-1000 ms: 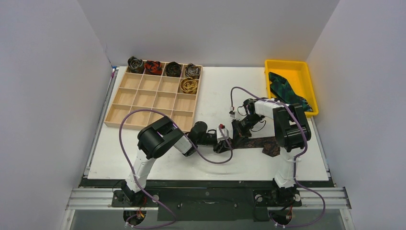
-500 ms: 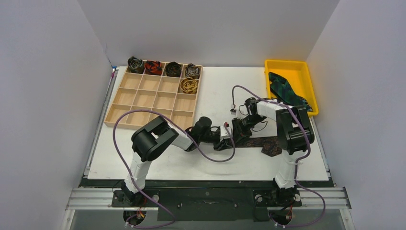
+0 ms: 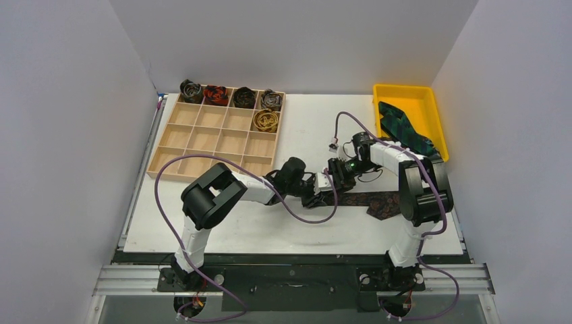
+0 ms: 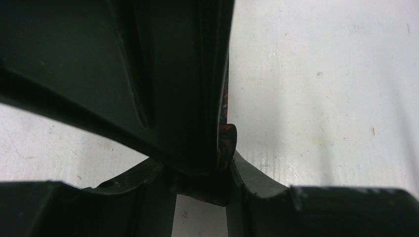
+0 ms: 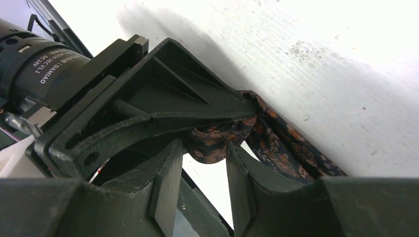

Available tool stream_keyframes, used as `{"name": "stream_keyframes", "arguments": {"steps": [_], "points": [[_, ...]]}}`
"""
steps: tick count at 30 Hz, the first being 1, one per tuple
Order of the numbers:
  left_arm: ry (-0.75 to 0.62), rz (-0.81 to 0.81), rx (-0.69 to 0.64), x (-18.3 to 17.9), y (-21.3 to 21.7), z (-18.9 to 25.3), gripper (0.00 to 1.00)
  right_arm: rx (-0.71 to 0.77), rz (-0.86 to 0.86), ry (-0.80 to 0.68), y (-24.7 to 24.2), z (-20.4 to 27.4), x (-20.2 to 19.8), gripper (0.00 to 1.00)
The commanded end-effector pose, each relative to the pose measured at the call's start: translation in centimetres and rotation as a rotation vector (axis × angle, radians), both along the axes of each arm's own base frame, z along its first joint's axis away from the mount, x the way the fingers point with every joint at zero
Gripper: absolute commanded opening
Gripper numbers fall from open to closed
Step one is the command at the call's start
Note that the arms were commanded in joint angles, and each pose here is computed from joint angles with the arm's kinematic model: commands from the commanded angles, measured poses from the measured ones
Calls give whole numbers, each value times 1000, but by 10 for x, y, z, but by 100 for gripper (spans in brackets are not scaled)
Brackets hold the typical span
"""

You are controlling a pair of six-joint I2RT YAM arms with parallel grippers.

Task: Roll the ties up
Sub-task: Roll the tie at the center of the board.

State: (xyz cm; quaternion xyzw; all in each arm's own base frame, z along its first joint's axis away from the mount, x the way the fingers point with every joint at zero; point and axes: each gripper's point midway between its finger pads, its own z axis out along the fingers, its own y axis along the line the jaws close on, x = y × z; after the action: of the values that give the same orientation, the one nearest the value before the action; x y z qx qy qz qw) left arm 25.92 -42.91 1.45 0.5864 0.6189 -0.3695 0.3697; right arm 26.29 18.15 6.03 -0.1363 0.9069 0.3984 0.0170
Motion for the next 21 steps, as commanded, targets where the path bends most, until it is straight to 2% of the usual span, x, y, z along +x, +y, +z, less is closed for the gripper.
{"name": "stream_keyframes", "arguments": {"steps": [1, 4, 5, 7, 10, 13, 15, 18, 21], "points": [[200, 96, 391, -32, 79, -94, 16, -1, 39, -41, 11, -1, 2, 33], [205, 101, 382, -33, 77, -91, 18, -116, 47, -52, -5, -21, 3, 21], [208, 102, 383, -34, 78, -91, 19, -138, 48, -42, -10, -27, 2, 8], [211, 105, 376, -34, 78, -89, 20, -194, 44, -27, -24, -37, 3, 0], [215, 129, 355, -30, 77, -88, 27, -261, 57, -19, -41, -47, 2, 0], [220, 157, 321, -24, 75, -83, 49, -330, 79, -20, -52, -56, 1, 0], [232, 172, 261, -20, 71, -73, 57, -372, 83, -25, -59, -61, 2, 0], [176, 181, 129, -8, 62, -40, 62, -419, 86, -38, -66, -69, 6, 0], [133, 201, 64, -6, 67, -18, 67, -461, 102, -51, -69, -75, 9, 0]]}}
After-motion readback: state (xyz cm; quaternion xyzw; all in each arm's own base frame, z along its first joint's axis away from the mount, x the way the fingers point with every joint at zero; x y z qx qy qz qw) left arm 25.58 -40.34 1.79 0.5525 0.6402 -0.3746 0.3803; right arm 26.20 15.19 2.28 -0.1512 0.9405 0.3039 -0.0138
